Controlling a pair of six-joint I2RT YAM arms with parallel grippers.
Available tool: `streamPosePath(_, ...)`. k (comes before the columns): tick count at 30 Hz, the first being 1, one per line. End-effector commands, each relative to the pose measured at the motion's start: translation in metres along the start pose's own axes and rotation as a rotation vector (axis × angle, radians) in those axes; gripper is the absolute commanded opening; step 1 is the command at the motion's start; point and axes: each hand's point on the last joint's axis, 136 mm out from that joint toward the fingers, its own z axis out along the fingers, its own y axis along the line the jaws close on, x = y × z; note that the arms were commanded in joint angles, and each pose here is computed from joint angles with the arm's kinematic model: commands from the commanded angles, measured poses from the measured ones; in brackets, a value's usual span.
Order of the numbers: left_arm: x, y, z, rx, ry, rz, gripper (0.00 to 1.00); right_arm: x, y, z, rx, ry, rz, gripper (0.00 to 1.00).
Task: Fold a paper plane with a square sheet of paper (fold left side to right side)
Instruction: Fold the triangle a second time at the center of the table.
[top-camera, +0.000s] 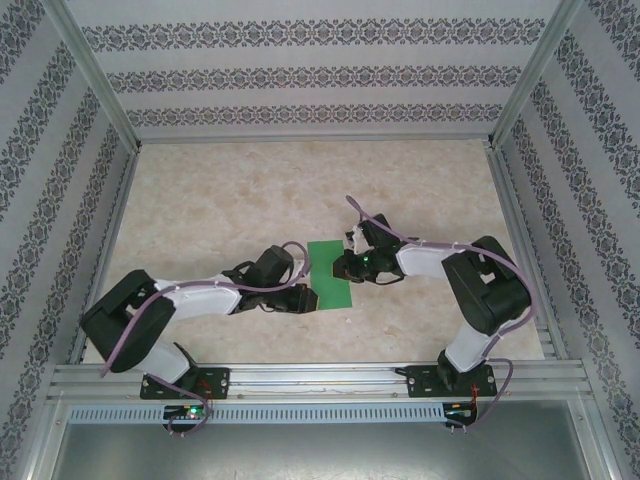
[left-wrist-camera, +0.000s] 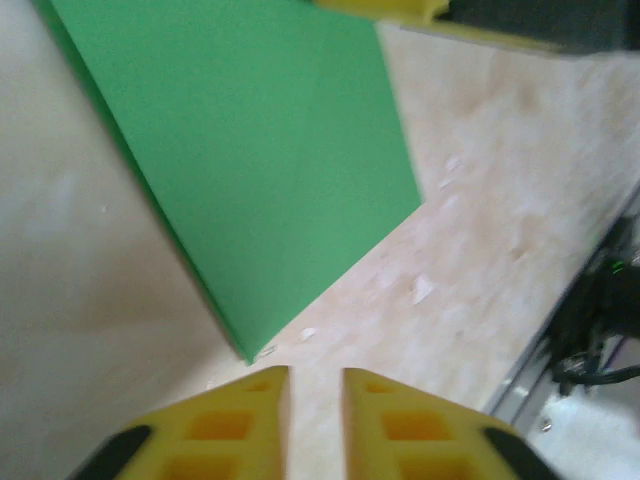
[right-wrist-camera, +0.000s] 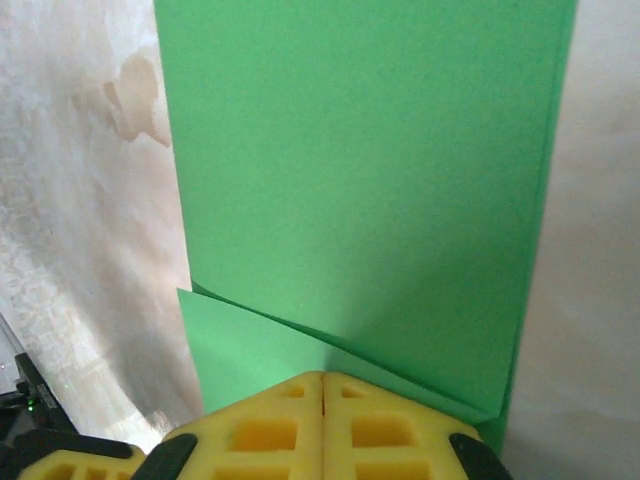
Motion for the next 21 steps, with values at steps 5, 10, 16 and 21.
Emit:
streamPosePath(5,-0.039,0.018,-0.029,-0.052,-0.160,-0.033,0.40,-0.026,0.007,-0.046,0.041,-0.212,-0.082,0.50)
streamPosePath(10,-0.054,0.021,-0.024,-0.035,-0.162,-0.028,0.43,-0.020,-0.011,-0.063,0.046,-0.268,-0.054,0.66)
streamPosePath(16,-0.064,0.026,-0.003,-0.031,-0.126,-0.028,0.43,-0.009,-0.020,-0.071,0.021,-0.287,-0.039,0.76)
streamPosePath(21,-0.071,0.029,0.011,-0.023,-0.111,-0.023,0.38,0.002,-0.024,-0.070,0.010,-0.264,-0.037,0.76)
